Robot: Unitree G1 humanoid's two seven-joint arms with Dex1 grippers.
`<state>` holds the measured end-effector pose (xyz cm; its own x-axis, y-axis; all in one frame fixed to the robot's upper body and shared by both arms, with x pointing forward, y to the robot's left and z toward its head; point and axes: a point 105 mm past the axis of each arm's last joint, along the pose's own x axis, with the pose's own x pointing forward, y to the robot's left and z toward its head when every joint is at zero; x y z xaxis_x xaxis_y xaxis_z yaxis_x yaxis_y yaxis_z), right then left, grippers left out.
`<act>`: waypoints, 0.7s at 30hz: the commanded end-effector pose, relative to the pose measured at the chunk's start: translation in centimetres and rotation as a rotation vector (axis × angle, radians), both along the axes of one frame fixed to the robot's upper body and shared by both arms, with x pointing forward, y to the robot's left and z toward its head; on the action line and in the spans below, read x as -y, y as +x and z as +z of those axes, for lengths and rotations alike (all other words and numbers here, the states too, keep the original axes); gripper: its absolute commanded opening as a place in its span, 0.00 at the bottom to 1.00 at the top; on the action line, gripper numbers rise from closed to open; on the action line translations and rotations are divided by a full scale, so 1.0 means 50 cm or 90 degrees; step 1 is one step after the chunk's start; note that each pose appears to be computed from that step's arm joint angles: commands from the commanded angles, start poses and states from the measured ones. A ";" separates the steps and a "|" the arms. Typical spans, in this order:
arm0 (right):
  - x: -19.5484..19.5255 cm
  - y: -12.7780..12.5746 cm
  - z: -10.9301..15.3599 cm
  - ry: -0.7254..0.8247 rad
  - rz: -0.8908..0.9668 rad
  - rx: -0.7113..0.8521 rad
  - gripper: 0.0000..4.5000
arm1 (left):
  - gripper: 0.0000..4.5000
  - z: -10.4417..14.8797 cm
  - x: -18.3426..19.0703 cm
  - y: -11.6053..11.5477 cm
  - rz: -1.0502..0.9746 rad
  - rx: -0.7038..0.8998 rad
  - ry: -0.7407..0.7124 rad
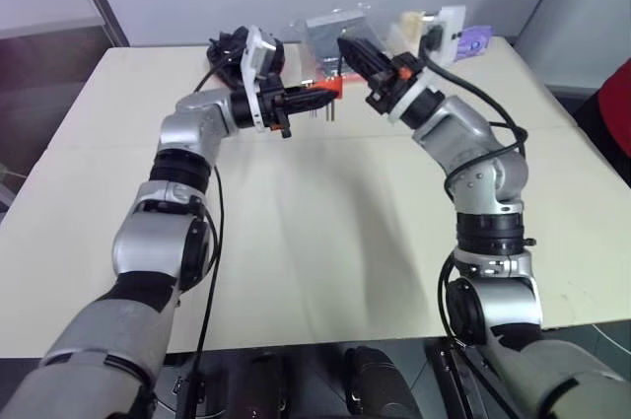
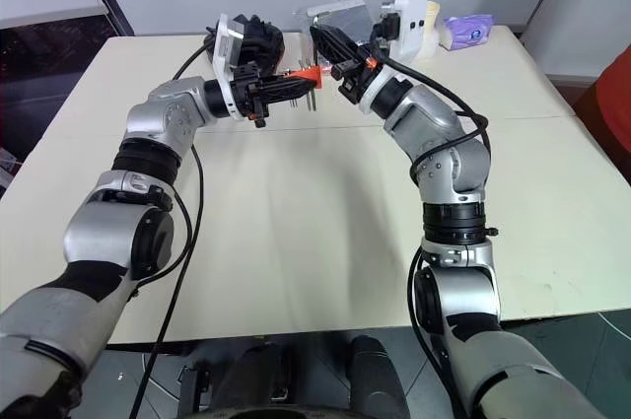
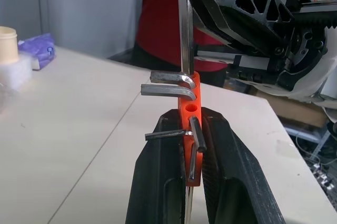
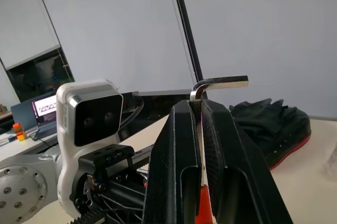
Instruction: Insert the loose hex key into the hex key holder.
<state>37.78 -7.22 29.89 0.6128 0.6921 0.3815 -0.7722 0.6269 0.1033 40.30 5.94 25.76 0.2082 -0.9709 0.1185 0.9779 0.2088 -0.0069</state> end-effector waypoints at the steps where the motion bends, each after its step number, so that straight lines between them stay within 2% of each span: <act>1: -0.002 -0.015 0.002 -0.020 0.011 0.013 0.02 | 0.00 0.073 -0.005 -0.006 -0.001 0.070 -0.032; 11: -0.007 -0.015 -0.035 -0.049 0.022 -0.033 0.02 | 0.00 0.078 -0.004 -0.008 -0.006 0.073 -0.037; 19: -0.004 -0.006 -0.032 -0.042 0.012 -0.037 0.02 | 0.00 0.071 -0.004 -0.010 -0.011 0.071 -0.031; 21: -0.002 -0.004 -0.032 -0.040 0.006 -0.039 0.16 | 0.00 0.067 -0.005 -0.010 -0.010 0.070 -0.028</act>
